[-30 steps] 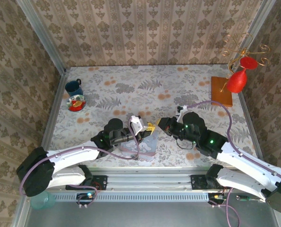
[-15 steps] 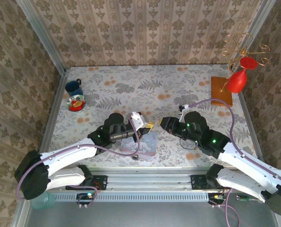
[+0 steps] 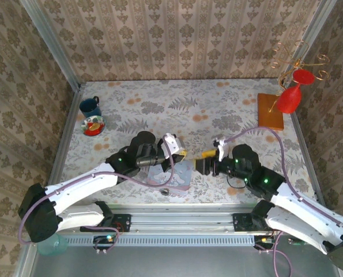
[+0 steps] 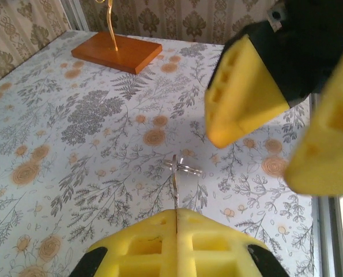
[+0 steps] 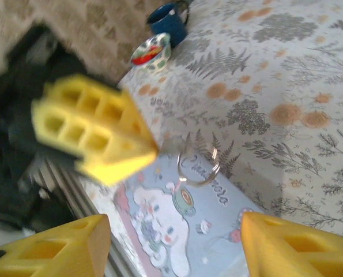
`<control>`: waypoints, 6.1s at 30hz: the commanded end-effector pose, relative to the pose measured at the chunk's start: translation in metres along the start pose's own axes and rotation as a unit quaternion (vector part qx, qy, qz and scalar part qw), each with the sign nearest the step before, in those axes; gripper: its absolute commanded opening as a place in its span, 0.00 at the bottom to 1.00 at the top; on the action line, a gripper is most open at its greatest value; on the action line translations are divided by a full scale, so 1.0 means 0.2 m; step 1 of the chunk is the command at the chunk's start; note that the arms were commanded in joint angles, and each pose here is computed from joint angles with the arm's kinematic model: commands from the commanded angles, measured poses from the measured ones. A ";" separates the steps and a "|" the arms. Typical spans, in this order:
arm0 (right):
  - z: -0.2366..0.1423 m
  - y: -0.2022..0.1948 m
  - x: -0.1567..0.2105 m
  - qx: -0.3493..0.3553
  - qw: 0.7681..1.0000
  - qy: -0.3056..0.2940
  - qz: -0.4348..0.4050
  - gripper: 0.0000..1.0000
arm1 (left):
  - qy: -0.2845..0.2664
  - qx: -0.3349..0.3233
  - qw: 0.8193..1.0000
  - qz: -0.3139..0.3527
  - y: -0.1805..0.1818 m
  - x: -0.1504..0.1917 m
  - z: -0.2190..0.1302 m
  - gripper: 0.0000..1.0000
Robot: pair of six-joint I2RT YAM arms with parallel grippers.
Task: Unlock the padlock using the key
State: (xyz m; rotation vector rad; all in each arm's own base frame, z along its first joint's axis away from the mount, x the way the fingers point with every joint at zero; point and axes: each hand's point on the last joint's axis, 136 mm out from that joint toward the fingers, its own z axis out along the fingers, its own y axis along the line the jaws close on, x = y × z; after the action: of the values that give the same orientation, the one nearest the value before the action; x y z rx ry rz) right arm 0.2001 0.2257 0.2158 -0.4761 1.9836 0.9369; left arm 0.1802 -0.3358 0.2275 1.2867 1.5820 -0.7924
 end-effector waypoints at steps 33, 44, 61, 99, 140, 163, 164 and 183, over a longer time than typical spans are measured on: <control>0.11 0.08 0.15 -0.091 0.981 0.038 -0.167 0.33 | 0.094 0.118 0.988 0.042 -0.24 0.15 0.01 0.00; 0.11 0.07 0.19 -0.090 0.982 0.049 -0.161 0.22 | 0.105 0.126 0.986 0.041 -0.26 0.18 0.02 0.00; 0.14 0.07 0.25 -0.105 0.980 0.075 -0.154 0.13 | 0.105 0.132 0.985 0.042 -0.27 0.17 0.03 0.00; 0.03 0.22 -0.07 -0.157 0.981 -0.098 -0.054 0.00 | -0.092 0.131 0.987 -0.033 -0.21 -0.08 -0.17 0.35; 0.10 -0.27 0.16 0.118 0.985 -0.003 0.127 0.00 | 0.417 -0.225 0.806 -0.355 -0.08 0.79 -0.53 0.72; -0.02 -0.21 -0.02 0.100 0.981 -0.083 0.143 0.00 | 0.375 -0.239 0.784 -0.434 -0.35 0.87 -0.08 0.77; -0.03 -0.21 -0.02 0.098 0.981 -0.086 0.144 0.00 | 0.363 -0.238 0.786 -0.439 -0.33 0.87 -0.04 0.77; -0.11 -0.24 -0.01 0.115 0.976 -0.097 0.160 0.00 | 0.264 -0.274 0.818 -0.432 0.29 0.64 0.34 0.77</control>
State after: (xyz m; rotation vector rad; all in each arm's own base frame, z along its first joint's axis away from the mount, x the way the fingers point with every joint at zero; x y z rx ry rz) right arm 0.2200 0.1864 0.2102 0.0186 1.9743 0.9222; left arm 0.2387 -0.3269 0.0770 0.2232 2.7121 -0.3872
